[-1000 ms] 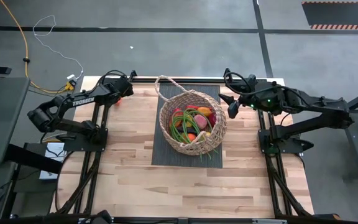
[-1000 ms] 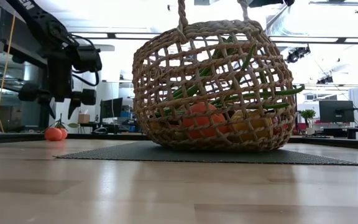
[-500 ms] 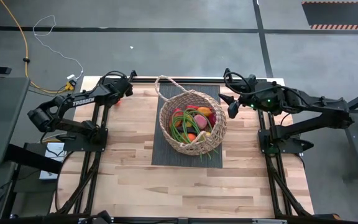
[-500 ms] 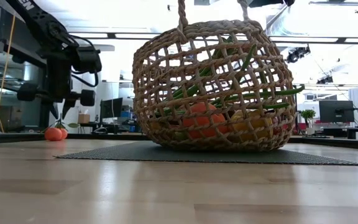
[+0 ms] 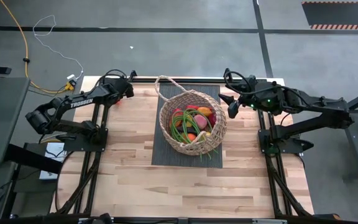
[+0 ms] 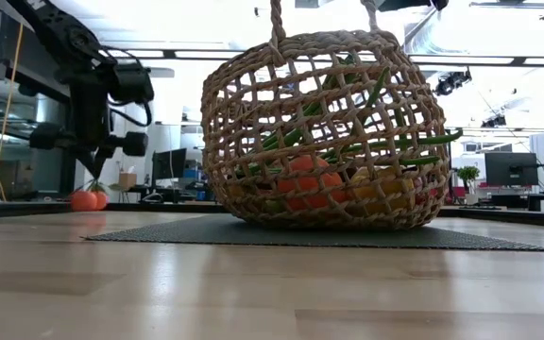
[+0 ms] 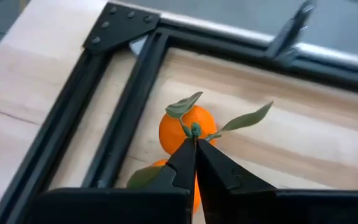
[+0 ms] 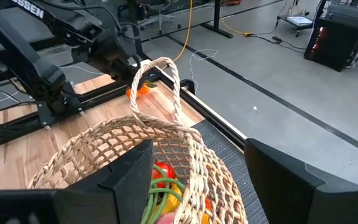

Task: Build produce basket
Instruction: Put the tangerine into the woven basket

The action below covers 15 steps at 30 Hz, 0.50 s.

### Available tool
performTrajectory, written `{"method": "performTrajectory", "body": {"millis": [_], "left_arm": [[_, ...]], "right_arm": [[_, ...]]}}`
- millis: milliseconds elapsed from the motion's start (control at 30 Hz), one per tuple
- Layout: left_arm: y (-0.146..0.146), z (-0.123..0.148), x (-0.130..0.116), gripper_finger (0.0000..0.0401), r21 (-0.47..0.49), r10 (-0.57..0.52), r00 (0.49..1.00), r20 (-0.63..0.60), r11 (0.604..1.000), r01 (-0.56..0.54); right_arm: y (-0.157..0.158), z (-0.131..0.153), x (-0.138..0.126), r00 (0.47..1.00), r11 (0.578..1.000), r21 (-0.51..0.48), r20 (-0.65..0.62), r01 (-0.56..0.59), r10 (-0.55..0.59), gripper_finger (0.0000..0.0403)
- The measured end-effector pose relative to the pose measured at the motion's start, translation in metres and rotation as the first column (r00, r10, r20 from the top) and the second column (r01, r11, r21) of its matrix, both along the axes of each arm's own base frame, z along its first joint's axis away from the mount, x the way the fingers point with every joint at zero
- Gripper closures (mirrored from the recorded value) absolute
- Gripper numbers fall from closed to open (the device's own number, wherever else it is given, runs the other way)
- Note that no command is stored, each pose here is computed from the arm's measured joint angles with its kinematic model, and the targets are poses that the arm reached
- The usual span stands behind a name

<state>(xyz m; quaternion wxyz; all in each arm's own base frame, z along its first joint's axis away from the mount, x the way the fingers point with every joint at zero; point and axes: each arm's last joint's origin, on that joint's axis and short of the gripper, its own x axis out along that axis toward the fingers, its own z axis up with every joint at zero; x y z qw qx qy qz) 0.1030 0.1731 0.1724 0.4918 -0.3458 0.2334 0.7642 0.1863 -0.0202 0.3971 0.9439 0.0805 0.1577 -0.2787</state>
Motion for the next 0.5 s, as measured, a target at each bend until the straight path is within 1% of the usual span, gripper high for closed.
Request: {"method": "performTrajectory", "body": {"millis": [133, 200, 233, 267, 333, 400, 433, 500], "left_arm": [[-0.007, 0.018, 0.003, 0.0401, 0.071, -0.086, 0.994, 0.069, 0.994, 0.082], [-0.014, 0.029, 0.005, 0.0401, 0.118, -0.164, 0.982, 0.098, 0.981, 0.153], [-0.019, 0.036, 0.007, 0.0401, 0.144, -0.221, 0.970, 0.099, 0.968, 0.205], [-0.024, 0.042, 0.008, 0.0401, 0.173, -0.280, 0.956, 0.093, 0.950, 0.261], [-0.036, 0.057, 0.011, 0.0401, 0.239, -0.399, 0.913, 0.088, 0.898, 0.369], [-0.050, 0.074, 0.012, 0.0401, 0.315, -0.487, 0.867, 0.102, 0.843, 0.436], [-0.057, 0.085, 0.012, 0.0401, 0.364, -0.527, 0.843, 0.109, 0.810, 0.460], [-0.071, 0.108, 0.010, 0.0401, 0.468, -0.603, 0.791, 0.103, 0.731, 0.497]], "right_arm": [[0.000, 0.000, 0.000, 1.000, 1.000, 0.000, 0.000, 0.000, 0.000, 0.0160], [0.000, 0.000, 0.000, 1.000, 1.000, 0.000, 0.000, -0.001, 0.001, 0.0160], [0.000, 0.000, 0.000, 1.000, 1.000, 0.000, 0.000, 0.000, 0.000, 0.0160], [0.000, 0.000, 0.000, 1.000, 1.000, 0.000, 0.000, 0.000, 0.000, 0.0160], [0.000, 0.000, 0.000, 1.000, 1.000, -0.002, -0.001, -0.001, 0.001, 0.0160], [0.000, 0.000, 0.000, 1.000, 1.000, -0.002, -0.001, -0.001, 0.001, 0.0160], [0.000, 0.000, 0.000, 1.000, 1.000, -0.002, -0.001, -0.001, 0.001, 0.0160], [0.000, 0.000, 0.000, 1.000, 1.000, -0.002, -0.001, -0.001, 0.001, 0.0160]]}}
